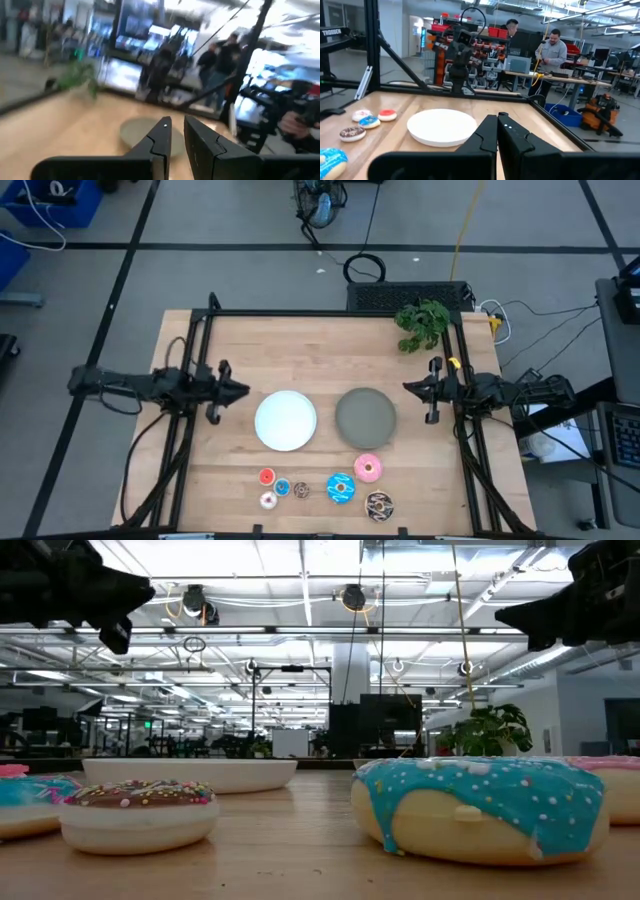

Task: Pick & Place donuts
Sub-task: Put the small brown donut on the white plate

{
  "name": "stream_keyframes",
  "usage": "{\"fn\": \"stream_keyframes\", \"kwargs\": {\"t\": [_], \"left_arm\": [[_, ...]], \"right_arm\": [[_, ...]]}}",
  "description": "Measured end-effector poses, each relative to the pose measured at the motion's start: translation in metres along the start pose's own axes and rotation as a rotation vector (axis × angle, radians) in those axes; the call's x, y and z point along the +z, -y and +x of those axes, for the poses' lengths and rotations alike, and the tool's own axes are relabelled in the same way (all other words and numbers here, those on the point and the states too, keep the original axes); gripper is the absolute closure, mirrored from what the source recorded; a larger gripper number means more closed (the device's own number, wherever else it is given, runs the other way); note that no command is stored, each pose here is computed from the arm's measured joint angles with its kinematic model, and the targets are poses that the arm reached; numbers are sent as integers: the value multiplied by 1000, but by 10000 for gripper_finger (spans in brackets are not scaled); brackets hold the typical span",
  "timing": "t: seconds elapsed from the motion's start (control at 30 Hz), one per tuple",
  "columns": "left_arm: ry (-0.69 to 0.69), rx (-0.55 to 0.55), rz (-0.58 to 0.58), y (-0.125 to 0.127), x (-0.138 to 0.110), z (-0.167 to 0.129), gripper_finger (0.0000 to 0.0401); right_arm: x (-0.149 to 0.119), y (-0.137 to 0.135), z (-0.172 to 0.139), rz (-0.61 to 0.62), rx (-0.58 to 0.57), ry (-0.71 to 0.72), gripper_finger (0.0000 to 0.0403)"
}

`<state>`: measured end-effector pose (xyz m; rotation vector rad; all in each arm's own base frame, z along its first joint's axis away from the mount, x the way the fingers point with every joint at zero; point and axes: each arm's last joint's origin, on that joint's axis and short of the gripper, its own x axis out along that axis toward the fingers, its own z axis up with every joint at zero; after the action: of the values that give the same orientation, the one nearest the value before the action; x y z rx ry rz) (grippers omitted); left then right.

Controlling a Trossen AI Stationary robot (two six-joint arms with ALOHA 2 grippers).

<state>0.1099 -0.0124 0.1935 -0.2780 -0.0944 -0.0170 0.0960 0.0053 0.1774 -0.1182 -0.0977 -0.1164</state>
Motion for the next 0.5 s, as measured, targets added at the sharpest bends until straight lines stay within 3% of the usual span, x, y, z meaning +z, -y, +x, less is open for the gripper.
{"fn": "stream_keyframes", "kwargs": {"t": [0.07,0.17,0.33,0.5], "left_arm": [[-54,67,-33,8,3,9,345],[-126,52,-2,34,21,31,345],[-327,96,194,98,54,79,345],[-576,130,288,152,62,130,345]], "right_arm": [[1,0,0,16,-2,12,403],[2,0,0,26,-3,25,403],[2,0,0,26,-2,23,403],[1,0,0,23,2,10,403]]}}
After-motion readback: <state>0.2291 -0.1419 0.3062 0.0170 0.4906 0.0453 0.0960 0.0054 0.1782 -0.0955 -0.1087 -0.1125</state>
